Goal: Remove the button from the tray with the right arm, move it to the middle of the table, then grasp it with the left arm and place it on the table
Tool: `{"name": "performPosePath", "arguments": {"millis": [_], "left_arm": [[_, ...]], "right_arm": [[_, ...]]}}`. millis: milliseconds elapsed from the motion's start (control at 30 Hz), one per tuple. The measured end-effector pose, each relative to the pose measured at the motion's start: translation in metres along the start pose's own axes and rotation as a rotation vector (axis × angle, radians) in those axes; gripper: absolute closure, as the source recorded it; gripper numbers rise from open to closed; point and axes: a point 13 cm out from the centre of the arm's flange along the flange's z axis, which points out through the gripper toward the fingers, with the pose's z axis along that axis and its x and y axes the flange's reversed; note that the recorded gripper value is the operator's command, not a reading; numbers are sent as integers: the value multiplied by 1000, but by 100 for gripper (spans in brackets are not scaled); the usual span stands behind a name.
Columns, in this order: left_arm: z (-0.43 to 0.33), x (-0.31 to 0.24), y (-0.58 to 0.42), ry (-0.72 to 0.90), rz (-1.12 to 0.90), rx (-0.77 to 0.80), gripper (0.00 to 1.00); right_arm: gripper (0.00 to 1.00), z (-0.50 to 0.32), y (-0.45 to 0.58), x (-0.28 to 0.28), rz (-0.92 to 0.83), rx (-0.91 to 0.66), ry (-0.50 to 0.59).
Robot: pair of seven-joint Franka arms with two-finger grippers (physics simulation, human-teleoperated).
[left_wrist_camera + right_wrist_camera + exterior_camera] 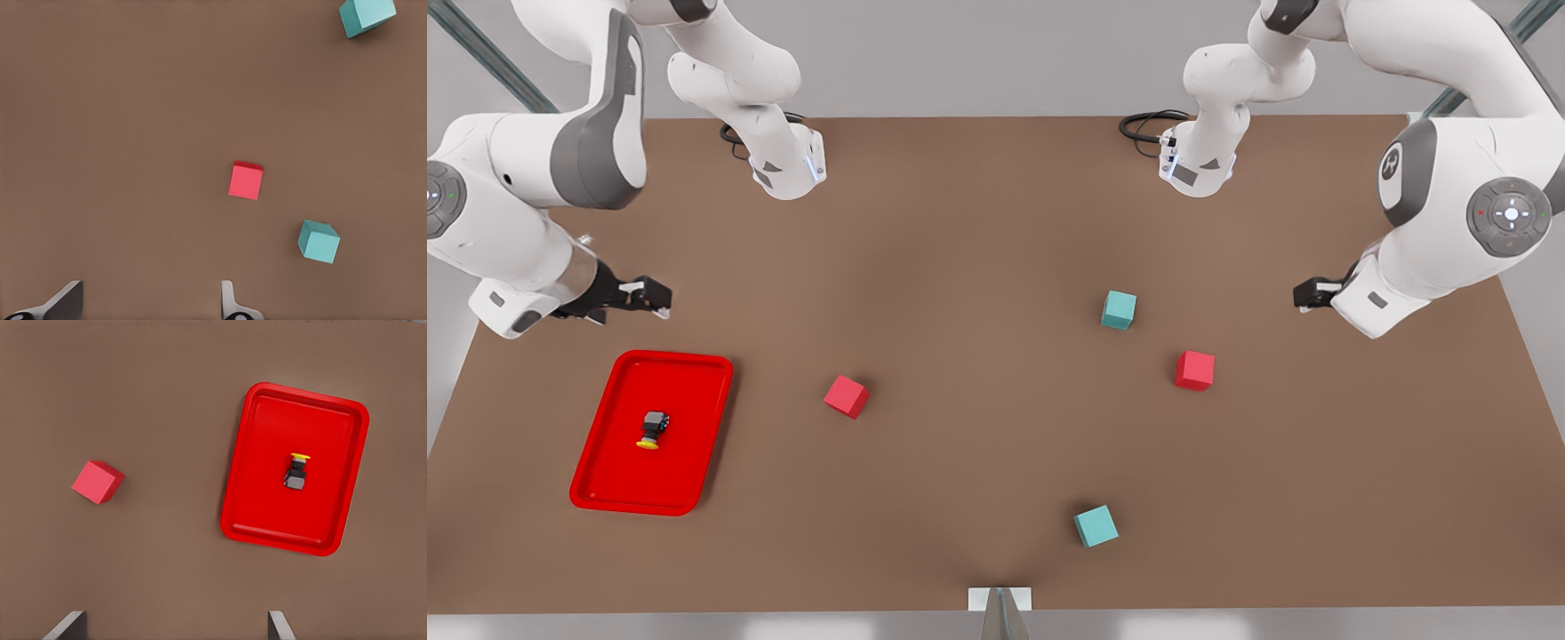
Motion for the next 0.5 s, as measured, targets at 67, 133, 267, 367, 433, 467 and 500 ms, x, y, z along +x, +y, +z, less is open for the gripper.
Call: {"name": "performPosePath", "arguments": {"millis": [67, 133, 267, 367, 433, 467, 500], "left_arm": [[2, -2, 0, -1, 4, 0, 0], [2, -4, 0, -3, 7, 0, 0], [2, -5, 0, -8, 13, 0, 0], [5, -7, -3, -7, 21, -1, 0], [13, -13, -4, 1, 25, -2, 0], [16, -16, -3, 0, 26, -3, 0], [17, -18, -3, -2, 26, -4, 0]], "right_arm": [[0, 12, -1, -7, 9, -6, 9], [0, 105, -10, -36, 26, -12, 124], [0, 276, -60, -44, 114, -22, 227], [0, 342, -95, -37, 179, -19, 170], [0, 363, -122, -42, 225, -18, 114], [0, 369, -138, -46, 250, -23, 84], [0, 367, -154, -52, 271, -25, 46]]}}
